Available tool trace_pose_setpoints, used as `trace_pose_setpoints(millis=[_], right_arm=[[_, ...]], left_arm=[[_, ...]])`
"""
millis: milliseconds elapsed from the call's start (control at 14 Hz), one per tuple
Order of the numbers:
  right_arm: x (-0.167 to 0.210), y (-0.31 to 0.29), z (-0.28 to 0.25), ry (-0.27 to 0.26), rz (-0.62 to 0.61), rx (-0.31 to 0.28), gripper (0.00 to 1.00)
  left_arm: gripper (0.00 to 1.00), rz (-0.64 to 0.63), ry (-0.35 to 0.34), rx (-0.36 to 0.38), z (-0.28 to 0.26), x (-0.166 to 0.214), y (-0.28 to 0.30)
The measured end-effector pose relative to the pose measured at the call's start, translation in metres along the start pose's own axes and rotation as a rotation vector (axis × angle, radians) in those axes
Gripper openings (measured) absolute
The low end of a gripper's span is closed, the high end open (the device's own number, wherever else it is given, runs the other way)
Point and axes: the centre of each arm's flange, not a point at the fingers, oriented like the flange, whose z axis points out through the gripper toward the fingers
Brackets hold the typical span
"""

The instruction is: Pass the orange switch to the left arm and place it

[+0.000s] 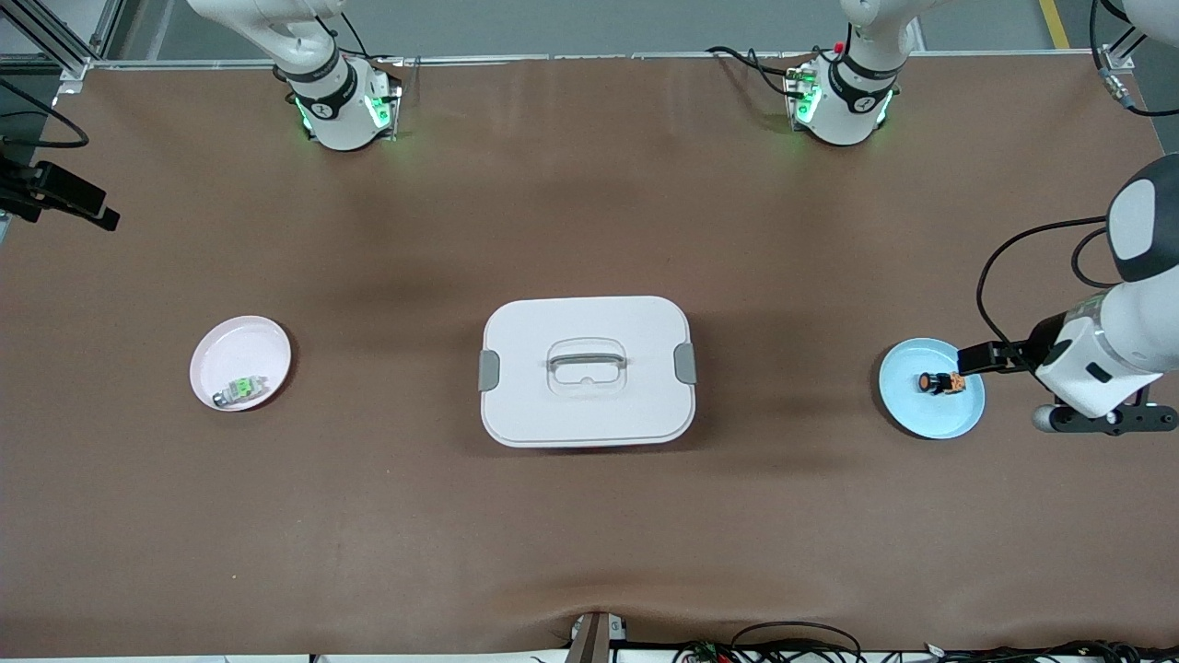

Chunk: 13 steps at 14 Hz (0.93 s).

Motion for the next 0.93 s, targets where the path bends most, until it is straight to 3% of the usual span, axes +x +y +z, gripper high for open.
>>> trace_pose_setpoints(millis=[430, 931], right_arm=[[0.0, 0.0, -0.003, 0.007, 0.0, 0.0, 1.0], [0.0, 0.0, -0.004, 0.008, 0.0, 0.0, 1.0]], left_arm=[[1.0, -0.012, 0.06, 0.035, -0.05, -0.019, 0.0], [1.0, -0.058, 0.049, 0.063, -0.103, -0.06, -0.013]])
